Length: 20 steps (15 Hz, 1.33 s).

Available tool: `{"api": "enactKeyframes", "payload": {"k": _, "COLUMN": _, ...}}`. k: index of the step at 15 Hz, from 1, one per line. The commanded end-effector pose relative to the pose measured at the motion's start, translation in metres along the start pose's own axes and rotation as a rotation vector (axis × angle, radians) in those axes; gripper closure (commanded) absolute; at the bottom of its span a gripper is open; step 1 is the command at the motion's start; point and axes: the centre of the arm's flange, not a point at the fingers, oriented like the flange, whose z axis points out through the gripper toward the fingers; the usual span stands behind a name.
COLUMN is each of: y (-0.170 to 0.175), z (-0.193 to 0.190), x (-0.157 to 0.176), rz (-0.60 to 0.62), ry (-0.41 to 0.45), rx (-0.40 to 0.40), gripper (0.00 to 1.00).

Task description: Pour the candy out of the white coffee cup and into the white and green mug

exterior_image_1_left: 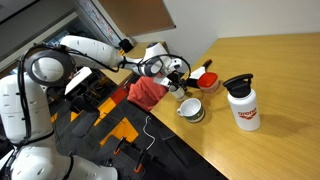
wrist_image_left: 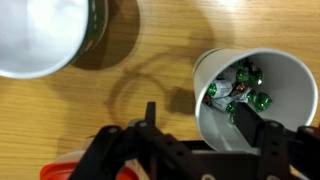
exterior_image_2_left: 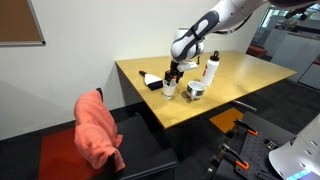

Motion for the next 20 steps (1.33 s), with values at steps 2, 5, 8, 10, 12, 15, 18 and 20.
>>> {"api": "enactKeyframes", "payload": {"k": 2, "y": -0.002, "z": 0.003, "x": 0.011, "rz": 0.041, "ry": 0.026, "rx": 0.006, "gripper": 0.58}}
{"api": "enactKeyframes", "payload": {"k": 5, "y": -0.003, "z": 0.000, "x": 0.009, "rz": 0.035, "ry": 0.031, "rx": 0.005, "gripper": 0.81}}
{"api": "enactKeyframes", "payload": {"k": 8, "y": -0.002, "z": -0.003, "x": 0.007, "rz": 0.030, "ry": 0.027, "rx": 0.009, "gripper": 1.00}}
{"api": "enactKeyframes", "payload": {"k": 10, "y": -0.004, "z": -0.011, "x": 0.001, "rz": 0.026, "ry": 0.021, "rx": 0.015, "gripper": 1.00}}
{"api": "enactKeyframes", "payload": {"k": 12, "y": -0.008, "z": -0.038, "x": -0.012, "rz": 0.039, "ry": 0.044, "rx": 0.019, "gripper": 0.99}}
{"api": "enactKeyframes", "payload": {"k": 15, "y": -0.005, "z": -0.082, "x": -0.032, "rz": 0.055, "ry": 0.080, "rx": -0.006, "gripper": 0.99}}
{"api": "enactKeyframes", "payload": {"k": 18, "y": 0.003, "z": -0.123, "x": -0.054, "rz": 0.095, "ry": 0.107, "rx": -0.049, "gripper": 0.99}}
{"api": "enactKeyframes", "payload": {"k": 20, "y": 0.013, "z": -0.147, "x": -0.069, "rz": 0.134, "ry": 0.132, "rx": -0.111, "gripper": 0.99}}
